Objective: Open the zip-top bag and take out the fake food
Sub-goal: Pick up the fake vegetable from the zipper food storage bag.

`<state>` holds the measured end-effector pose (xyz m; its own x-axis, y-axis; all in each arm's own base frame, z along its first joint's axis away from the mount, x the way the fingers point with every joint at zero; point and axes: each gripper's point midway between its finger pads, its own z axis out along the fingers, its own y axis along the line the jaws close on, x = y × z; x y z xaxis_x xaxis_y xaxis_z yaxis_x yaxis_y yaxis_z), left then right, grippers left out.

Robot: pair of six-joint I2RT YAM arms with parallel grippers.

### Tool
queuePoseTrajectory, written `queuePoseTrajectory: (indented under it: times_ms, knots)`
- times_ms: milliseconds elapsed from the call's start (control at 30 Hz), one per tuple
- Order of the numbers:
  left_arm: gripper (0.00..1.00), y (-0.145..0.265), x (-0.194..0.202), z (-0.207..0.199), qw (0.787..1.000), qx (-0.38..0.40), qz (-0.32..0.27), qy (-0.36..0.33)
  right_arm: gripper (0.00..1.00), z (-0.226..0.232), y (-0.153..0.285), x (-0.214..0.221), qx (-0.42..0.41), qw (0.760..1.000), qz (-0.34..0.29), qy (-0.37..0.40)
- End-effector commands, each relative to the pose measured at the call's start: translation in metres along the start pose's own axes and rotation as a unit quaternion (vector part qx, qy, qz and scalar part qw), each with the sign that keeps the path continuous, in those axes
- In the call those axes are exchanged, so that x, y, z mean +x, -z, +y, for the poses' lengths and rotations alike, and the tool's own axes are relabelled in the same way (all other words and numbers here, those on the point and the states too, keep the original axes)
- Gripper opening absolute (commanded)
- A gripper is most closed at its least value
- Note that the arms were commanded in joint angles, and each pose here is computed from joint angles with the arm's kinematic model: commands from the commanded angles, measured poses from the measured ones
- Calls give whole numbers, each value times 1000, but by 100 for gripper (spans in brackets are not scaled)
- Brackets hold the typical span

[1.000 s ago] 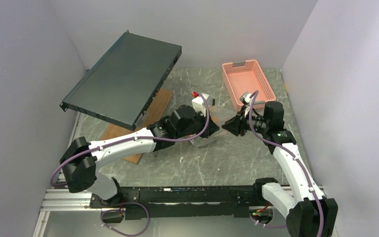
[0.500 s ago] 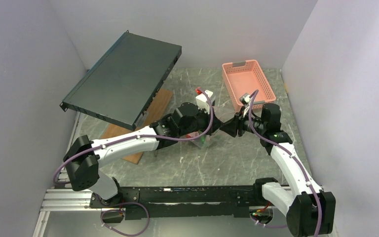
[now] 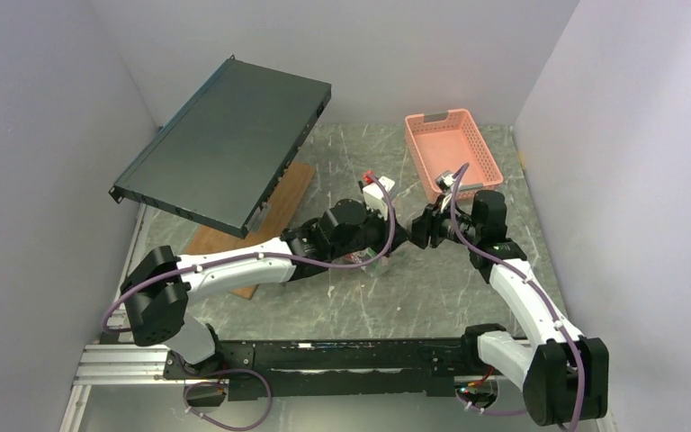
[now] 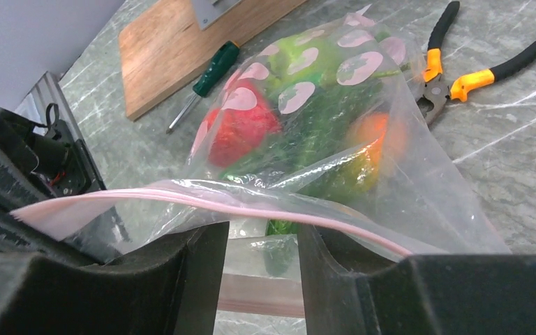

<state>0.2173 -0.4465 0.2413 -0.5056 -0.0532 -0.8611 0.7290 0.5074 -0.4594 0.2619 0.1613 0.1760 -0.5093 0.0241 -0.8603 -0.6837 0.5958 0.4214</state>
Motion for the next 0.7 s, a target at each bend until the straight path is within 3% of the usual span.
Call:
queuePoseTrajectory:
  times_ms: [0,167,333,567,667]
  knots:
    - [0,-2,0,-13,999,13,-26,-21,42,-3,-7,-4,-1,1000,-12,11]
    - [0,1,3,-17,998,15,-43,-46,37,4,-8,-4,-22,999,-9,30]
    - [0,7,0,-20,996,23,-58,-61,35,34,2,-16,-96,989,-12,108]
    - [0,9,7,-20,996,30,-53,-62,40,37,2,-29,-104,986,-11,131]
    - [0,8,7,-19,996,29,-57,-56,50,28,-4,-22,-92,990,-8,104]
